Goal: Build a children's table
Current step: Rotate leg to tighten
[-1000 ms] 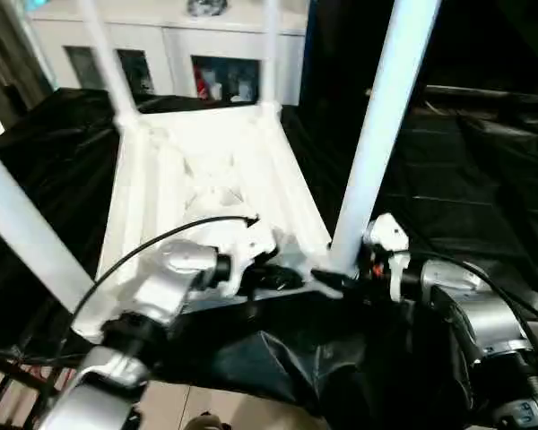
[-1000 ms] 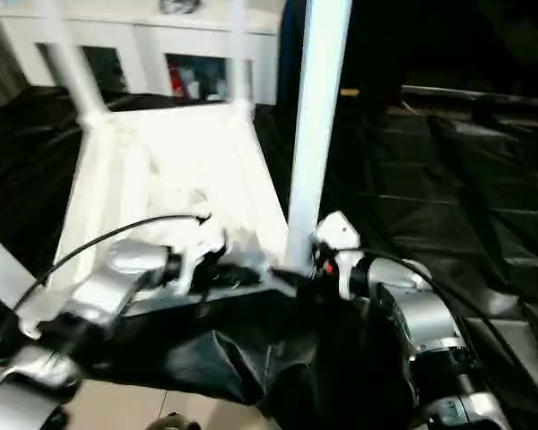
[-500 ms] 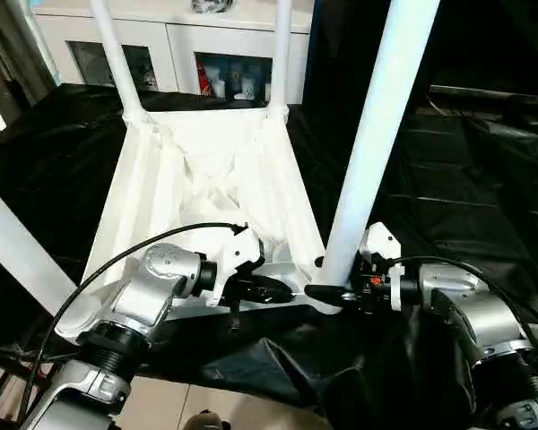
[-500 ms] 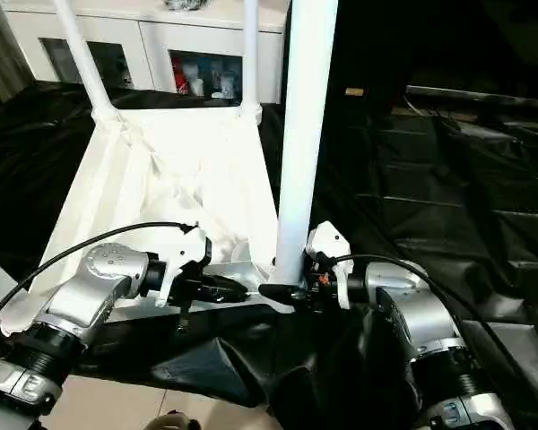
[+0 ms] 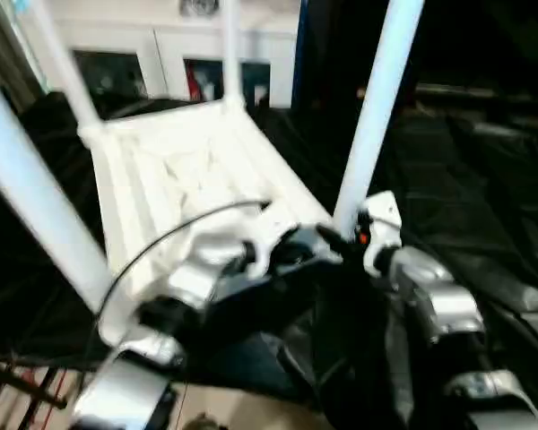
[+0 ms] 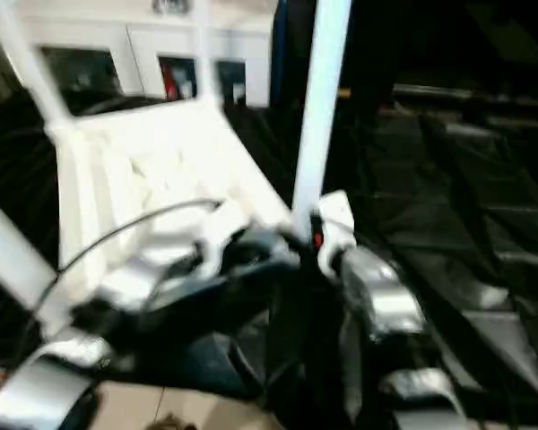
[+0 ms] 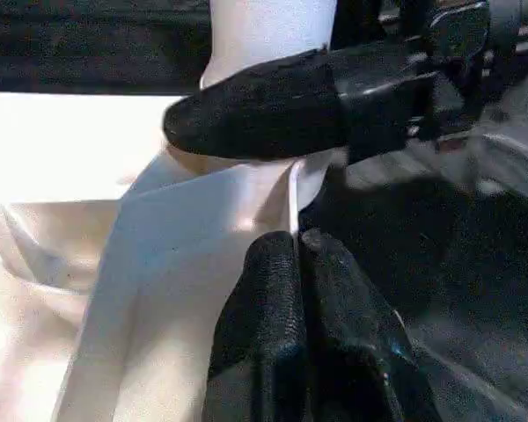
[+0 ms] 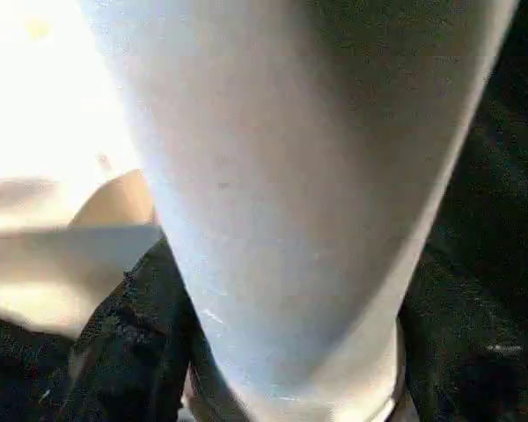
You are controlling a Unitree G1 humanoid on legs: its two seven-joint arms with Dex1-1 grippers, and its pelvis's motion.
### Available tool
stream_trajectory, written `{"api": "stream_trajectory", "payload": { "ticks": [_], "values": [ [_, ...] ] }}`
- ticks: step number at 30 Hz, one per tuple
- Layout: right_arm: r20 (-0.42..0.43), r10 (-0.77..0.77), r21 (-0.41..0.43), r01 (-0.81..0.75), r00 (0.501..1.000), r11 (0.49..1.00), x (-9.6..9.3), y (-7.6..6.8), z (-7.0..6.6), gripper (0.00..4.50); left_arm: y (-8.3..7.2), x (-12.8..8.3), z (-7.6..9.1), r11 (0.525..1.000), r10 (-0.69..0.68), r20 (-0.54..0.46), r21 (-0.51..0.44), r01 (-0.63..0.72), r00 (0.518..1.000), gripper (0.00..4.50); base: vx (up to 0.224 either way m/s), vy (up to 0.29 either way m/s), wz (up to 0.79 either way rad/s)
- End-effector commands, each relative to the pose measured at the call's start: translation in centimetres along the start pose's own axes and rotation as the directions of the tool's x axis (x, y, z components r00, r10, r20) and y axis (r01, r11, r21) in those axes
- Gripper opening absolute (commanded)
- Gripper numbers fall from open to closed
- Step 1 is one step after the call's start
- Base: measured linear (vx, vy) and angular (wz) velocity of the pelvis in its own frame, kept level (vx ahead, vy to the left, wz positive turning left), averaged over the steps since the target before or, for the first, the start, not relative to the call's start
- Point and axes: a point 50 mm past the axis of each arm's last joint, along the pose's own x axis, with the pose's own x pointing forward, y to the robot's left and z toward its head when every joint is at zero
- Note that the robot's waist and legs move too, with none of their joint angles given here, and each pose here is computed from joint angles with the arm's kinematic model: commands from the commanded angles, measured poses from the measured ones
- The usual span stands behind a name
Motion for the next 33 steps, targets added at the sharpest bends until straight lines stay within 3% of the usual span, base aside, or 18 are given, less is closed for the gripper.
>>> {"api": "stream_trajectory", "payload": {
  "ticks": [1, 3, 4, 5, 8, 15, 24, 28, 33],
  "values": [
    [-0.074, 0.099, -0.024, -0.101, 0.992, 0.995, 0.9, 3.0, -1.5, 2.7, -1.8, 1.8, 3.8, 0.991, -0.092, 0.128, 0.106, 0.079, 0.987, 0.0, 0.0, 0.0, 0.0],
    [-0.063, 0.115, -0.027, -0.117, 0.991, 0.993, 0.9, 3.2, -1.4, 2.7, -1.9, 1.8, 3.8, 0.99, -0.101, 0.129, 0.111, 0.087, 0.987, 0.0, 0.0, 0.0, 0.0],
    [-0.037, 0.161, 0.004, -0.161, 0.986, 0.987, 0.7, 3.1, -0.9, 3.26, -1.9, 1.5, 3.5, 0.987, -0.122, 0.13, 0.118, 0.107, 0.984, 0.0, 0.0, 0.0, 0.0],
    [-0.033, 0.17, 0.005, -0.17, 0.985, 0.985, 0.7, 3.1, -0.9, 3.4, -1.8, 1.5, 3.5, 0.987, -0.126, 0.131, 0.119, 0.11, 0.983, 0.0, 0.0, 0.0, 0.0],
    [-0.034, 0.203, -0.04, -0.204, 0.979, 0.978, 0.3, 2.7, -0.7, 3.49, -1.7, 1.0, 3.0, 0.984, -0.15, 0.133, 0.116, 0.135, 0.98, 0.0, 0.0, 0.0, 0.0],
    [-0.073, 0.464, -0.203, -0.469, 0.883, 0.86, -2.6, 1.9, -0.4, 3.49, -1.5, -1.5, 1.7, 0.952, -0.282, 0.119, 0.159, 0.262, 0.952, 0.0, 0.0, 0.0, 0.0],
    [-0.189, 0.607, -0.237, -0.636, 0.772, 0.735, -5.3, 0.0, -0.1, 3.49, -1.6, -4.1, 0.0, 0.894, -0.41, -0.017, 0.192, 0.405, 0.912, 0.0, 0.0, 0.0, 0.0],
    [-0.206, 0.624, -0.226, -0.657, 0.754, 0.719, -5.7, -0.3, -0.1, 3.49, -1.5, -4.7, -0.4, 0.884, -0.421, -0.054, 0.197, 0.423, 0.905, 0.0, 0.0, 0.0, 0.0],
    [-0.186, 0.644, -0.209, -0.671, 0.742, 0.712, -5.8, 0.0, 0.0, 3.05, -1.5, -5.0, -0.5, 0.884, -0.425, -0.055, 0.188, 0.428, 0.903, 0.0, 0.0, 0.0, 0.0]
  ]
}}
